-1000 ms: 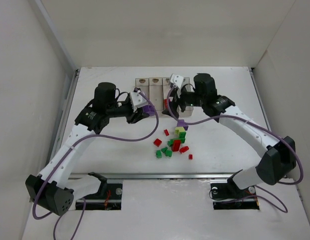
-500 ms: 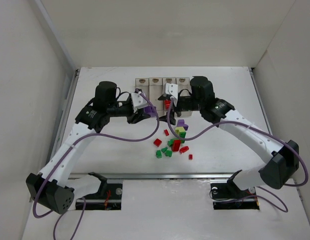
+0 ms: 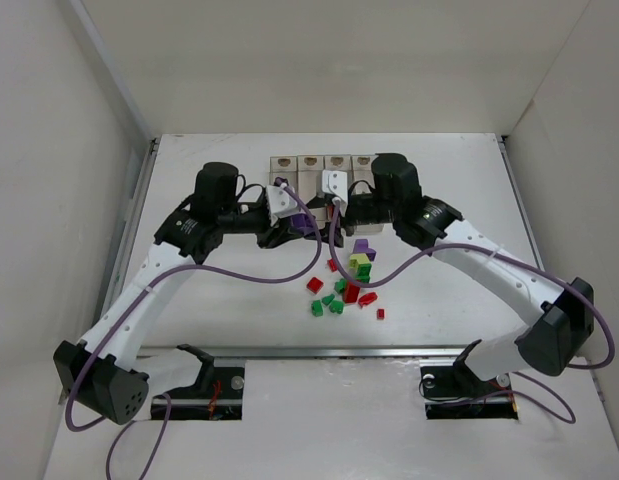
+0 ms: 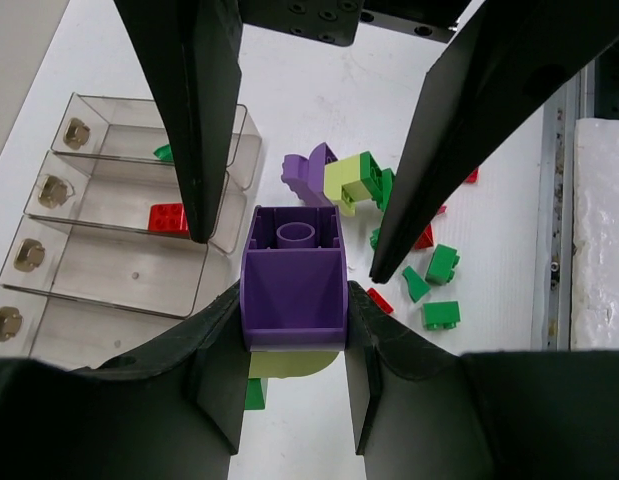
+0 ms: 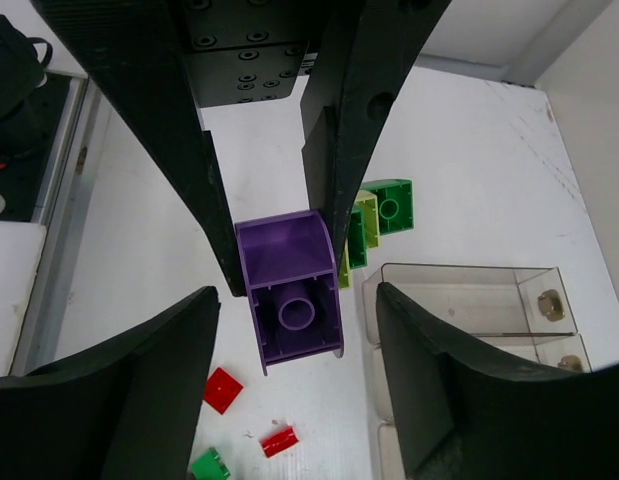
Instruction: Sort the legos into containers by color
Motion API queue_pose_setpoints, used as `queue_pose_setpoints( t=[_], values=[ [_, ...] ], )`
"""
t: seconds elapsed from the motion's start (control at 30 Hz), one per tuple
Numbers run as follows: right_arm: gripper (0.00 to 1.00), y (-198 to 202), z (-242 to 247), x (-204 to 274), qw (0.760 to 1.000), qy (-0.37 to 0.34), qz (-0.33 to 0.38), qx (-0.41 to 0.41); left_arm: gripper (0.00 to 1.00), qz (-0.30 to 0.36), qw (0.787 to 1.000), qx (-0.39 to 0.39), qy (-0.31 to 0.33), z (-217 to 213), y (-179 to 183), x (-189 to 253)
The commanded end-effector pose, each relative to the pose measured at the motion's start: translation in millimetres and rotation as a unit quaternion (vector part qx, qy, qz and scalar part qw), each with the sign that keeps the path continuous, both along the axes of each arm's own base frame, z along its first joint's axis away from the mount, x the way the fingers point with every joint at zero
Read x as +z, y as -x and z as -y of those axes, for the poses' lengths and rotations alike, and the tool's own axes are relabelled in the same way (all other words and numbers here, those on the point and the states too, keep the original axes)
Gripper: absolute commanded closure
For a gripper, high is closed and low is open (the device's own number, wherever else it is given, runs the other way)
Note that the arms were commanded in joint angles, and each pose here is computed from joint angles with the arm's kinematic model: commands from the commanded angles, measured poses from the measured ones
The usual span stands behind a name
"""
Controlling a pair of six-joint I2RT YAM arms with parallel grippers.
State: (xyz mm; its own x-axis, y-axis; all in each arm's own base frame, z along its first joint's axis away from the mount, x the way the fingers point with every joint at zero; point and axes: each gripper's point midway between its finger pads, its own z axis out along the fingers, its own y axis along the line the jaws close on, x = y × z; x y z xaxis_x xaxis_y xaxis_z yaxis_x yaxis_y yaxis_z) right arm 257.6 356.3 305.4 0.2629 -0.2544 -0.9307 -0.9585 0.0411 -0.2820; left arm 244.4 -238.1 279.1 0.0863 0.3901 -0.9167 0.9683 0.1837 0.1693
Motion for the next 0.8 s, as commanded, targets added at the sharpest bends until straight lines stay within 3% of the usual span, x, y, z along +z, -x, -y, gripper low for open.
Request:
queue_pose_setpoints(
  t=[0.0, 0.17, 0.4, 0.53, 0.57, 0.6, 0.77],
  values=[
    [0.32, 5.5, -8.3, 30.7, 0.999, -0.035, 0.032, 0.026, 1.0, 0.033, 0.999, -0.021, 0.029, 6.8, 6.2, 32.1],
    [0.32, 3.8, -9.2, 22.7, 0.999, -0.029, 0.026, 0.025, 1.0, 0.043, 0.998, -0.024, 0.026, 5.3, 8.0, 33.5],
    [0.49, 2.4, -5.8, 13.8, 1.0, -0.013, 0.012, 0.013, 1.0, 0.057, 0.997, -0.032, 0.028, 4.8, 10.9, 39.7],
    [0.69, -1.2, -6.5, 1.2, 1.0, 0.003, 0.003, 0.009, 1.0, 0.062, 0.997, -0.029, 0.025, 4.0, 9.1, 39.4],
    [0.89, -1.2, -6.5, 1.1, 1.0, 0.003, 0.003, 0.009, 1.0, 0.061, 0.997, -0.033, 0.027, 4.7, 10.5, 39.8],
    [0.95, -4.7, -7.9, 0.5, 1.0, 0.004, 0.003, 0.005, 1.0, 0.061, 0.997, -0.033, 0.027, 4.7, 10.5, 39.8],
    [1.0, -10.0, -6.8, -1.5, 1.0, 0.014, -0.001, -0.009, 1.0, 0.065, 0.997, -0.033, 0.029, 3.9, 12.2, 42.5]
  ],
)
